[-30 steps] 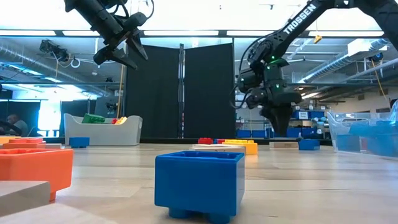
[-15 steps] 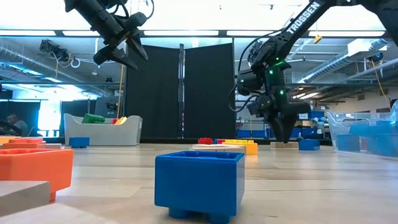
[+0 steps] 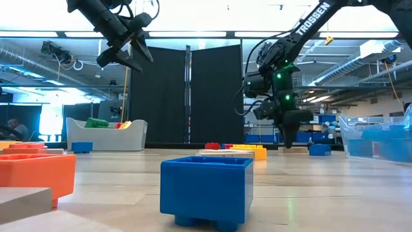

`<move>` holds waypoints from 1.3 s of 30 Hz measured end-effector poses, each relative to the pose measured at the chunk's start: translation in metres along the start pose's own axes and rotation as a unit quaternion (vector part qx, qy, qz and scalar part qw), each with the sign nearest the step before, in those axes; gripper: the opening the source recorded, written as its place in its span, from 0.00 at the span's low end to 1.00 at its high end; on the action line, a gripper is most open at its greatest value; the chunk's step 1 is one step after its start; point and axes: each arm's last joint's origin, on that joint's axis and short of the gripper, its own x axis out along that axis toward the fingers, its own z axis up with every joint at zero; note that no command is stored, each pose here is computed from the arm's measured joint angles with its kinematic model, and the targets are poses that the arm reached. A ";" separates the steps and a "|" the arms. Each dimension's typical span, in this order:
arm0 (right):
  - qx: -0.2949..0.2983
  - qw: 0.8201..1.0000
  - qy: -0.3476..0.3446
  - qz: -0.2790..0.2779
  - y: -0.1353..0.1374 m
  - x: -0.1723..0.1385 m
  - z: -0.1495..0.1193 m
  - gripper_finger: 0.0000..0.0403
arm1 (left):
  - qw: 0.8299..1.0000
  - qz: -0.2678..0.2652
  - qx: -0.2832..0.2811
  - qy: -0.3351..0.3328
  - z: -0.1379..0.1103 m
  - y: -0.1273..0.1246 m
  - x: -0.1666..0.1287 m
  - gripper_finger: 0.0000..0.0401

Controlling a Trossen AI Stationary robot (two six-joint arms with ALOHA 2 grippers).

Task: Sort blocks by size
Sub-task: Put the brown block into the black bin

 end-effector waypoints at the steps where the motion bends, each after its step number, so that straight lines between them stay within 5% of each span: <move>1: 0.003 1.000 0.000 0.000 0.000 -0.003 0.000 0.09 | 1.000 0.000 0.000 0.000 0.000 0.000 0.000 0.56; 12: 0.026 0.997 -0.072 -0.013 -0.008 -0.051 -0.008 0.32 | 1.000 0.000 0.000 0.000 0.000 0.000 0.000 0.56; 21: 0.123 0.991 -0.038 0.030 -0.014 -0.023 -0.023 0.66 | 1.000 0.000 0.000 0.000 0.000 0.000 0.000 0.56; 25: 0.135 0.990 -0.036 0.029 -0.014 -0.012 -0.028 0.74 | 1.000 0.000 0.000 0.000 0.000 0.000 0.000 0.56; 32: 0.146 0.988 -0.049 0.021 -0.007 0.011 -0.033 0.66 | 1.000 -0.001 0.000 -0.002 0.000 0.000 0.000 0.56; 39: 0.142 0.988 -0.054 0.025 -0.001 0.012 -0.032 0.31 | 0.999 -0.023 -0.002 -0.037 0.007 -0.004 0.000 0.56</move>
